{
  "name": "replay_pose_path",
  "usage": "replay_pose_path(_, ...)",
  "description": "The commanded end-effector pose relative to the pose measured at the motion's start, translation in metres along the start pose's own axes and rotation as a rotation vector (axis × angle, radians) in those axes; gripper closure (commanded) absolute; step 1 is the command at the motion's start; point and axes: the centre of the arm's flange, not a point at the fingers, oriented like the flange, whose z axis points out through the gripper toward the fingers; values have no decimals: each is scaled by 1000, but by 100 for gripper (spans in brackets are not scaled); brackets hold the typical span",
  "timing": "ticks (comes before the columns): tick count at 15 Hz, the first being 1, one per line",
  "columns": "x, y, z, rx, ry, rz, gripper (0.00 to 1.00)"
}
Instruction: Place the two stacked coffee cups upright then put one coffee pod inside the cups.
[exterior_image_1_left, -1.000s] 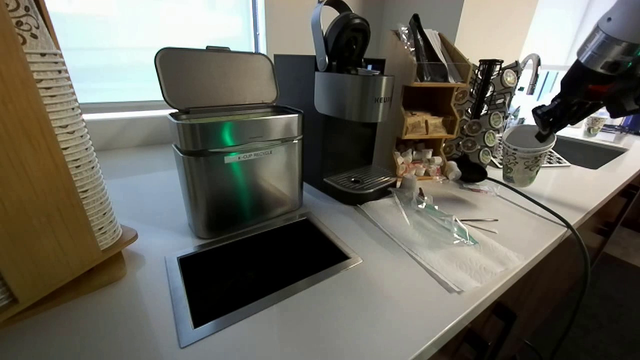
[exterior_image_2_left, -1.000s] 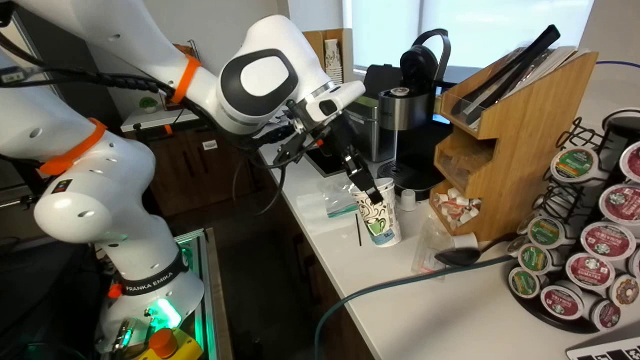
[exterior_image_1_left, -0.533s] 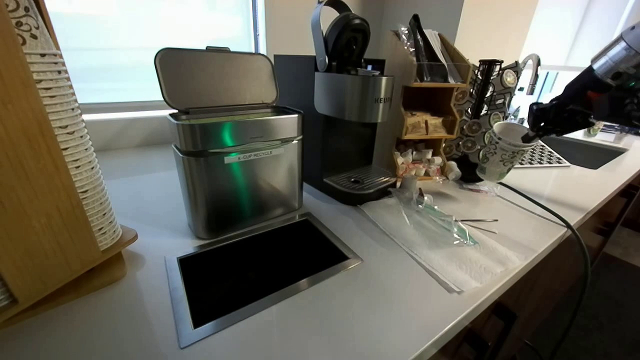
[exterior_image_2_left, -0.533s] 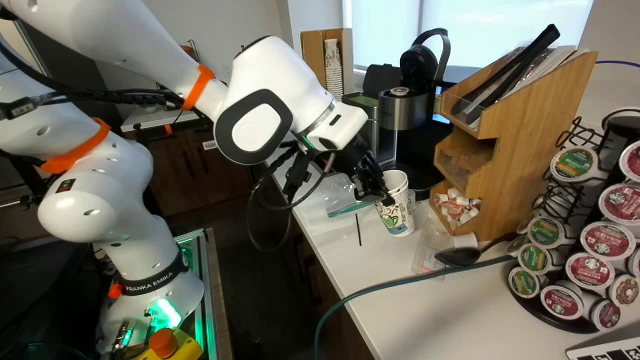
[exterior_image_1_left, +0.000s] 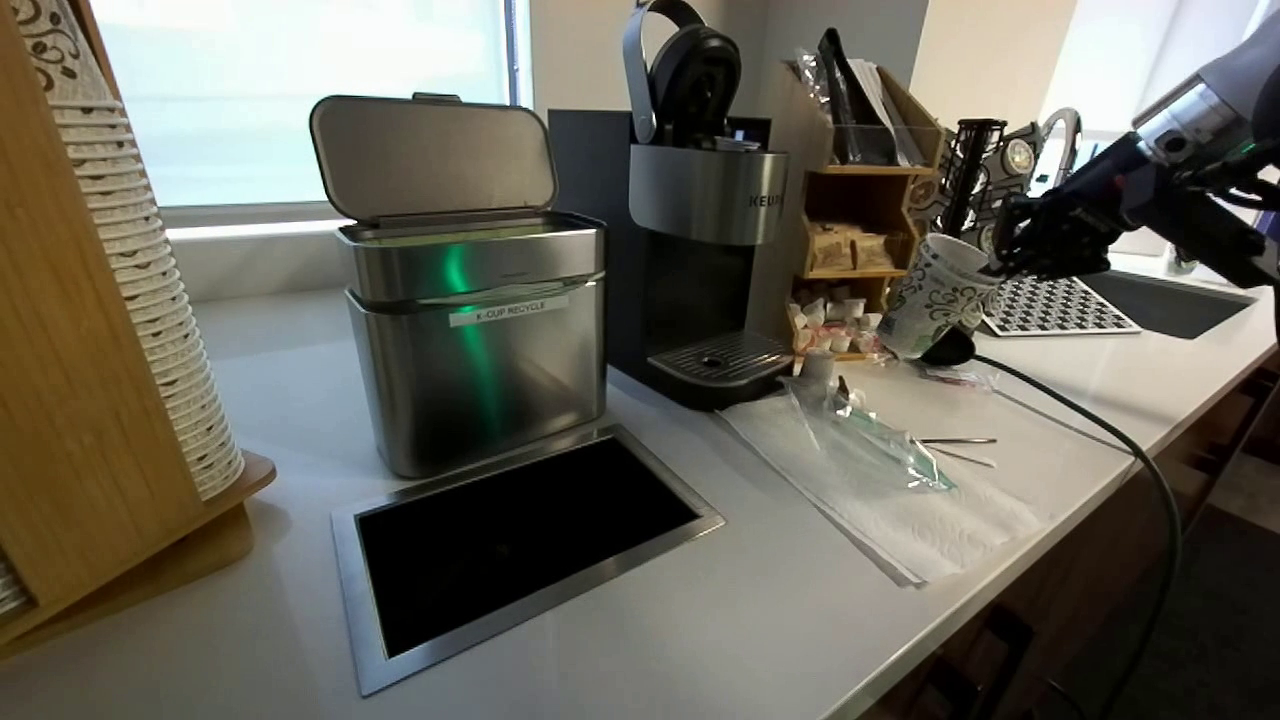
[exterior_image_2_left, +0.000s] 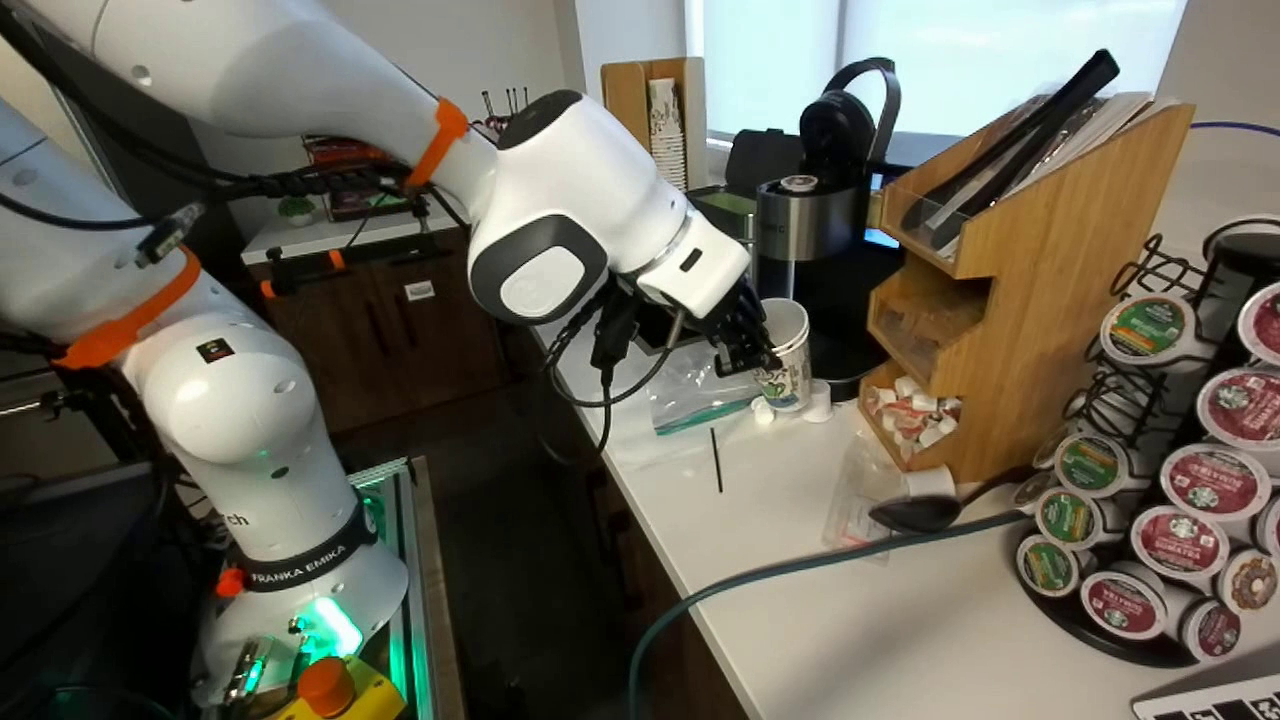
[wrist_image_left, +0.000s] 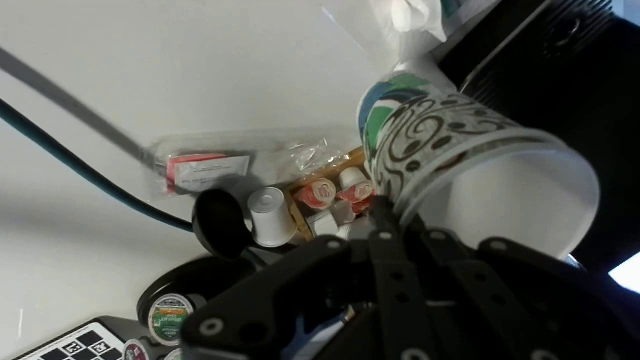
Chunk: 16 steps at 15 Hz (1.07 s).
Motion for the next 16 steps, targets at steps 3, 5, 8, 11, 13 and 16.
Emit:
replay_pose_path(3,9,48,-17,-156,-129,-35,99)
replay_pose_path(5,6,47,-6,-135,-112,-35,95)
replay_pose_path(8,9,54,-4,-196,-122,-56,99)
replay_pose_path(11,11,57,2,-203,-143,-25,99)
replay_pose_path(13,10,59,5,-211,-149,4,99)
replay_pose_path(16,11,64,8,-231,-152,39,62)
